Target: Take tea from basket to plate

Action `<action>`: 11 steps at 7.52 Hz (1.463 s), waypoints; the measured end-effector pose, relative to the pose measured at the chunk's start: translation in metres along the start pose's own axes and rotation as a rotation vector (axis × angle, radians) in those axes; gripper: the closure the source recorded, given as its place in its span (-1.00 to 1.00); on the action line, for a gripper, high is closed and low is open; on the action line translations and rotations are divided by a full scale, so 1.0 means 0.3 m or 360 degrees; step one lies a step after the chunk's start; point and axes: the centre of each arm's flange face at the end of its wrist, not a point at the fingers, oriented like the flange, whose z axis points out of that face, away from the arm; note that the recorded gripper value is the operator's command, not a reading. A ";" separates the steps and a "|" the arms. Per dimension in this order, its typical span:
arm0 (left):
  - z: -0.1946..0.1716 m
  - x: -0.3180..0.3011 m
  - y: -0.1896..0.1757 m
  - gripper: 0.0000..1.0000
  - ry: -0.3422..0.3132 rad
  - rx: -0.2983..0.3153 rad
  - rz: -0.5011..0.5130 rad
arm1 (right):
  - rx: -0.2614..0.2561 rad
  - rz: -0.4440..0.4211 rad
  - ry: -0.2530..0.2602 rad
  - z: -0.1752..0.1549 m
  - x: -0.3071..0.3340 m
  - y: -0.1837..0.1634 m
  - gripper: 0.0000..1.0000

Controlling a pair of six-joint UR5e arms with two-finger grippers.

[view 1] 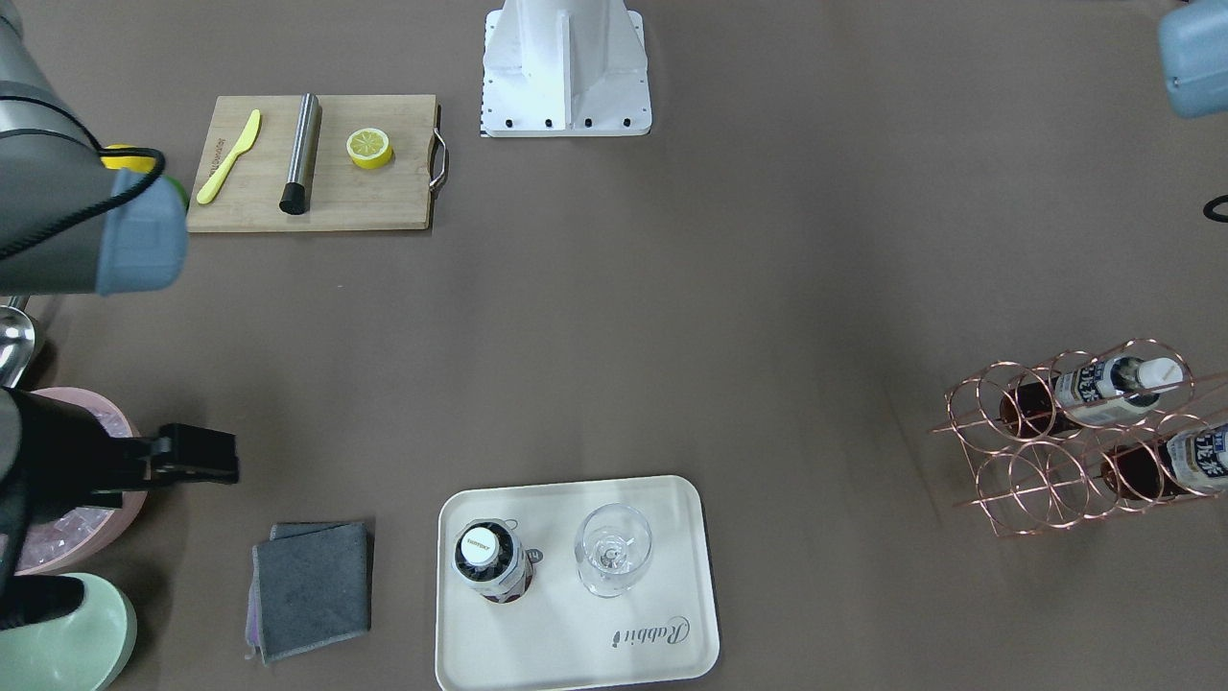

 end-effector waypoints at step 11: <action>0.177 -0.127 0.038 -0.96 -0.0087 0.0050 0.0000 | 0.0050 0.0533 0.0212 0.012 1.317 1.099 -1.00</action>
